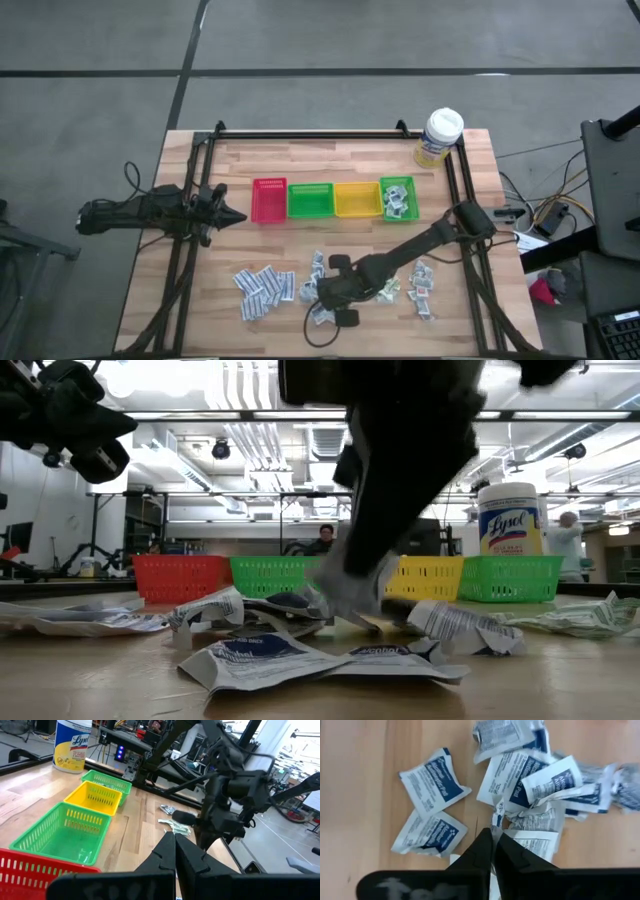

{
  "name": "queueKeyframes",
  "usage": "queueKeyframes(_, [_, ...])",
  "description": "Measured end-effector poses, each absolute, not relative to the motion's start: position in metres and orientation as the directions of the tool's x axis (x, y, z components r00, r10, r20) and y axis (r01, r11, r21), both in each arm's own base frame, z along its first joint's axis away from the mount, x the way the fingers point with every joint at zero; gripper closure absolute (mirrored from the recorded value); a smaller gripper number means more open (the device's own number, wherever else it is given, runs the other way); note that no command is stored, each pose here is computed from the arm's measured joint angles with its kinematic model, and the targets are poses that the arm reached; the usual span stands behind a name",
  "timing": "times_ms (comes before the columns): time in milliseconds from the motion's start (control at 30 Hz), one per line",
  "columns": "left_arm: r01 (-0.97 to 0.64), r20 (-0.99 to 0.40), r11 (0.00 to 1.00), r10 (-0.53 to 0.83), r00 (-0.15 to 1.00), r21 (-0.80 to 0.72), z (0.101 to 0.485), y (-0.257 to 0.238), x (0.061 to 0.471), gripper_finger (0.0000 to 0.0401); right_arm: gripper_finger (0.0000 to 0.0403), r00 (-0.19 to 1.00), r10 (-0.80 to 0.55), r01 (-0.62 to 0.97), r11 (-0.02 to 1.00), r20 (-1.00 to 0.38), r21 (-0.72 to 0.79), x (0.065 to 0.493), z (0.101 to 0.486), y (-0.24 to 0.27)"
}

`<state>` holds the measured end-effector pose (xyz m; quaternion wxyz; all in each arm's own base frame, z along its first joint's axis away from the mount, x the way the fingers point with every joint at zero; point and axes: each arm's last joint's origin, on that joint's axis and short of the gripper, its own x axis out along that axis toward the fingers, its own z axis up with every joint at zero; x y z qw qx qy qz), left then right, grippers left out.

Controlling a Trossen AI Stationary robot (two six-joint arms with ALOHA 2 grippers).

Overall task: Pick & Place First Aid Supplies
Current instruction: Put the blue alcohol pad into the right green bin

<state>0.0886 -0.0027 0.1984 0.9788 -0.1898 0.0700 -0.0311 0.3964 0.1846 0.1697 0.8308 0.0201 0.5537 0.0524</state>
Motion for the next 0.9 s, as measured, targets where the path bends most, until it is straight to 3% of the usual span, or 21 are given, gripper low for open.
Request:
queueKeyframes(333, [0.034, -0.125, 0.926, -0.087, 0.988, -0.376, 0.198, -0.003, 0.089, 0.0401, 0.0394, 0.278, 0.044, -0.144, 0.99, -0.96, 0.004, 0.394, 0.233, 0.183])
queueKeyframes(700, [0.033, -0.128, 0.926, -0.087, 0.988, -0.376, 0.198, -0.003, 0.089, 0.0401, 0.0394, 0.085, -0.366, -0.044, 0.928, -0.927, -0.37, 0.364, 0.277, 0.16])
queueKeyframes(900, [0.032, -0.133, 0.927, -0.088, 0.987, -0.374, 0.198, -0.003, 0.089, 0.0401, 0.0394, 0.112, -0.423, -0.063, 0.9, -0.899, -0.431, 0.357, 0.28, 0.154])
